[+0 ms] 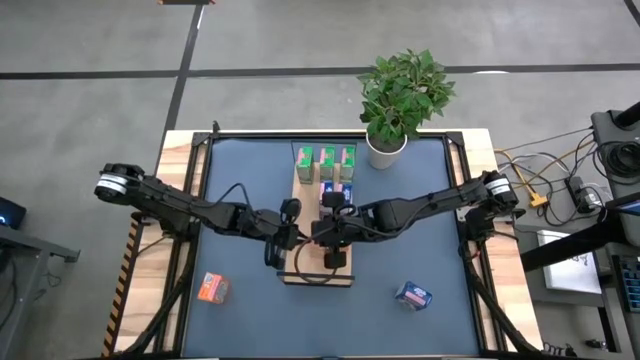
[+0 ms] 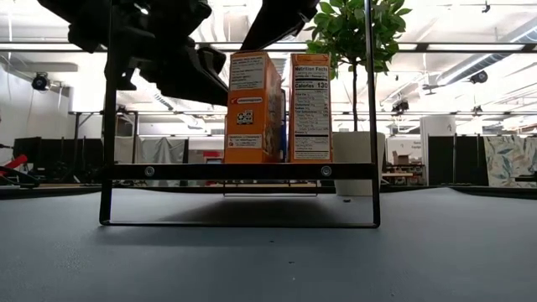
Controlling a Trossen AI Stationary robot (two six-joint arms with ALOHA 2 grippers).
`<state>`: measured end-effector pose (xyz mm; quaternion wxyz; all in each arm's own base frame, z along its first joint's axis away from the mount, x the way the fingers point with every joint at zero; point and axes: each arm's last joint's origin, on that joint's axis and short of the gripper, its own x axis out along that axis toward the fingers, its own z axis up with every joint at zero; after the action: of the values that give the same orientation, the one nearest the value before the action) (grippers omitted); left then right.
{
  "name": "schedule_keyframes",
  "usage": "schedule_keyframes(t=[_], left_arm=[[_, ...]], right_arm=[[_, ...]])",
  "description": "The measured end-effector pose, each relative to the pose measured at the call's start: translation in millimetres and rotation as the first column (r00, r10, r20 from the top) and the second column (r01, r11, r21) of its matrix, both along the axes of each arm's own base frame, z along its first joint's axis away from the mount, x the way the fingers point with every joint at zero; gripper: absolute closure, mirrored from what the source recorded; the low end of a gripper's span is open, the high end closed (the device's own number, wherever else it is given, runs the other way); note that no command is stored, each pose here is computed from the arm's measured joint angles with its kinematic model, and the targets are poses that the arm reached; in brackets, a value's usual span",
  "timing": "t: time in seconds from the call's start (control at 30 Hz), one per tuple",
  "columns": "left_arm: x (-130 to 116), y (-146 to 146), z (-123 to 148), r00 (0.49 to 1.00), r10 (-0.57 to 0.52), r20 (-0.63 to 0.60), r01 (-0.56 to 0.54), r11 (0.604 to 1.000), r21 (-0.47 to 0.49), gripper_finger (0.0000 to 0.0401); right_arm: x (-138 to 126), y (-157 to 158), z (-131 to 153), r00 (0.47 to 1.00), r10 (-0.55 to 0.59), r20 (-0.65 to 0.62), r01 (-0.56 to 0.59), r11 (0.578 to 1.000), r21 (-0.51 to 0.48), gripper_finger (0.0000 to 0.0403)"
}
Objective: Stack cereal on shelf
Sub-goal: Put the right orange cereal box on the shelf aligned with the other orange cereal box, then put the orange cereal box on the shelf aligned with the other orange cereal box
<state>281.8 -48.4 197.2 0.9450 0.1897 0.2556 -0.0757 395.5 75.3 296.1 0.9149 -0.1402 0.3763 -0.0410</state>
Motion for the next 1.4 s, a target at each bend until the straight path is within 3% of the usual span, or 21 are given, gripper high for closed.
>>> schedule_keyframes(t=[0.47, 0.73, 0.83, 0.93, 1.2, 1.3, 1.4], left_arm=[[1, -3, 2, 0.999, -0.046, 0.019, 0.047, 0.998, -0.032, 0.0401], [-1, -1, 0, 1.000, 0.004, -0.005, -0.004, 1.000, 0.003, 0.0401], [-4, -1, 3, 1.000, 0.013, -0.011, -0.013, 1.000, 0.004, 0.0401], [-11, 0, 9, 0.999, 0.026, -0.029, -0.027, 1.000, -0.013, 0.0401], [-22, 2, 54, 0.973, 0.126, -0.191, -0.151, 0.980, -0.127, 0.0401], [-25, 0, 68, 0.941, 0.140, -0.309, -0.198, 0.966, -0.164, 0.0401], [-30, -1, 77, 0.873, 0.154, -0.463, -0.285, 0.931, -0.228, 0.0401]], right_arm=[[-1, 6, 0, 1.000, 0.006, 0.004, -0.006, 1.000, 0.010, 0.0392], [-4, 14, 0, 1.000, 0.025, 0.000, -0.025, 1.000, 0.010, 0.0392], [-9, 19, 3, 1.000, 0.012, -0.009, -0.012, 1.000, -0.028, 0.0392], [-18, 23, 10, 0.999, -0.050, 0.009, 0.051, 0.988, -0.147, 0.0392], [-42, 25, 18, 0.998, -0.029, 0.049, 0.038, 0.982, -0.186, 0.0392], [-51, 23, 9, 0.996, -0.017, 0.088, 0.033, 0.983, -0.183, 0.0392], [-60, 21, -4, 0.991, 0.005, 0.133, 0.020, 0.981, -0.191, 0.0392]])
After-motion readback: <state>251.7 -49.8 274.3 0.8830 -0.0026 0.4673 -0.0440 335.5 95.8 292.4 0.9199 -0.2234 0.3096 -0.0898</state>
